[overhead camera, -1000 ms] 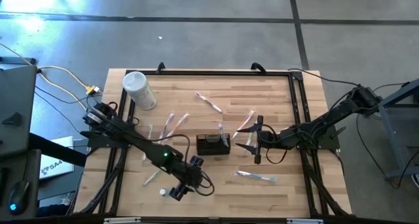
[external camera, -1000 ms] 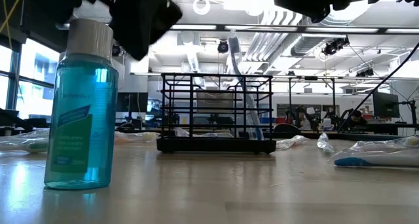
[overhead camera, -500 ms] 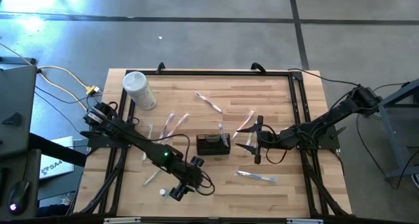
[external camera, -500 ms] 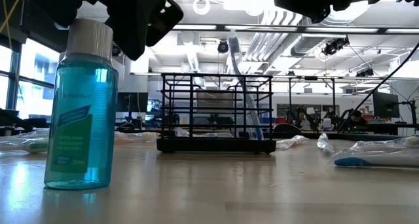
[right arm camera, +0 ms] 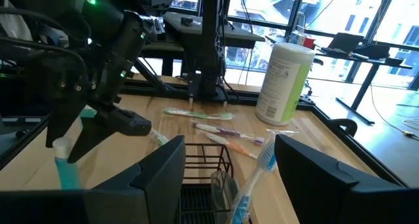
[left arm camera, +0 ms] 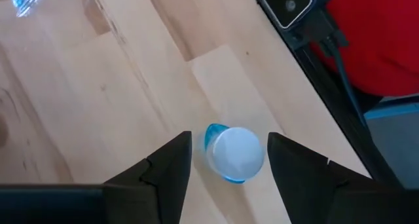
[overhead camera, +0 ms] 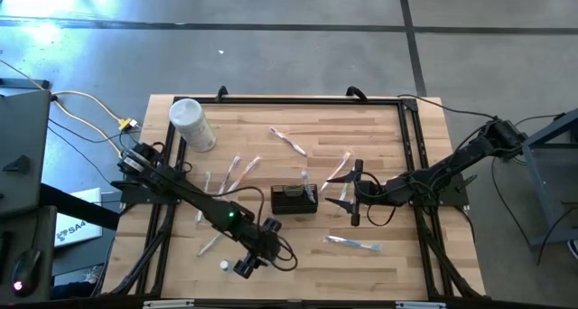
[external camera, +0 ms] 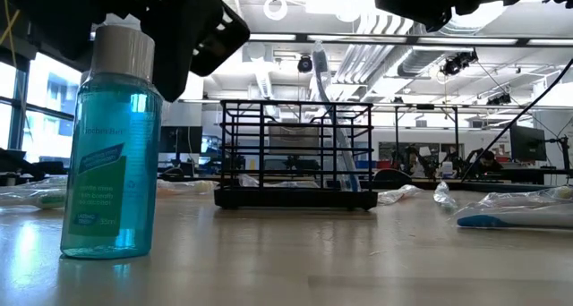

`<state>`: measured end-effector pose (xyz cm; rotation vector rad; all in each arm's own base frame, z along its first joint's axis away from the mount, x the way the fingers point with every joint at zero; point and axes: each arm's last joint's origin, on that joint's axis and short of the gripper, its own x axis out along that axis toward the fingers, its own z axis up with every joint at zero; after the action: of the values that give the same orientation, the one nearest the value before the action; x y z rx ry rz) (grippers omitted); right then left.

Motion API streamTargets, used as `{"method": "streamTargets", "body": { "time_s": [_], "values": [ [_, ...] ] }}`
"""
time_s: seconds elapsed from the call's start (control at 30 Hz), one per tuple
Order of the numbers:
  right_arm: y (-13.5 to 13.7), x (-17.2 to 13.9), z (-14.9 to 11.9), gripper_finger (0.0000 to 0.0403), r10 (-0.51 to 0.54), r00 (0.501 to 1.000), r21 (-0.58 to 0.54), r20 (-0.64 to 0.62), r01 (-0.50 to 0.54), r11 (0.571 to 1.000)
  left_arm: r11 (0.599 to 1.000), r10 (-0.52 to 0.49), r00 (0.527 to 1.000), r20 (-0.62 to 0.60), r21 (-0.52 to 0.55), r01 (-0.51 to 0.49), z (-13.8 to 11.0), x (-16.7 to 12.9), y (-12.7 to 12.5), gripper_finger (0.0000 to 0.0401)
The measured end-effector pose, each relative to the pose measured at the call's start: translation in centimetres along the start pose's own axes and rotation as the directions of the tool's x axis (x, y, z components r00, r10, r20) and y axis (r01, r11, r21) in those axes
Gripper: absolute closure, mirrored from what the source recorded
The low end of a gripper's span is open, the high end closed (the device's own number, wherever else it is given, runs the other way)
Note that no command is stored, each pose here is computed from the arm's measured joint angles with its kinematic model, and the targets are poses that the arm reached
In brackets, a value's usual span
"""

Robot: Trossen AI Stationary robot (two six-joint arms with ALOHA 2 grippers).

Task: Pick & Place toothbrushing station
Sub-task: Put the right blue mouthwash into the black wire organizer

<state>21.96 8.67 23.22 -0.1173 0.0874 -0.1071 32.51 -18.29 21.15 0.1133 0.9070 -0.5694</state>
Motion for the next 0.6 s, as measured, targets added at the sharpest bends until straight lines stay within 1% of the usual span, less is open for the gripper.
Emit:
{"method": "streamTargets", "body": {
  "time_s": [0.2, 0.6],
  "values": [
    [0.0, 0.0, 0.0, 0.0175, 0.0, 1.0, 0.0, 0.0, 0.0, 1.0, 1.0, -0.004, 1.0, 0.005, 0.001, 0.004, 0.05, 0.0, -0.01, 0.0208],
    [0.0, 0.0, 0.0, 0.0175, 0.0, 1.0, 0.0, 0.0, 0.0, 1.0, 1.0, -0.003, 1.0, -0.002, 0.007, 0.003, -0.01, 0.0, -0.01, 0.0254]
  ]
}}
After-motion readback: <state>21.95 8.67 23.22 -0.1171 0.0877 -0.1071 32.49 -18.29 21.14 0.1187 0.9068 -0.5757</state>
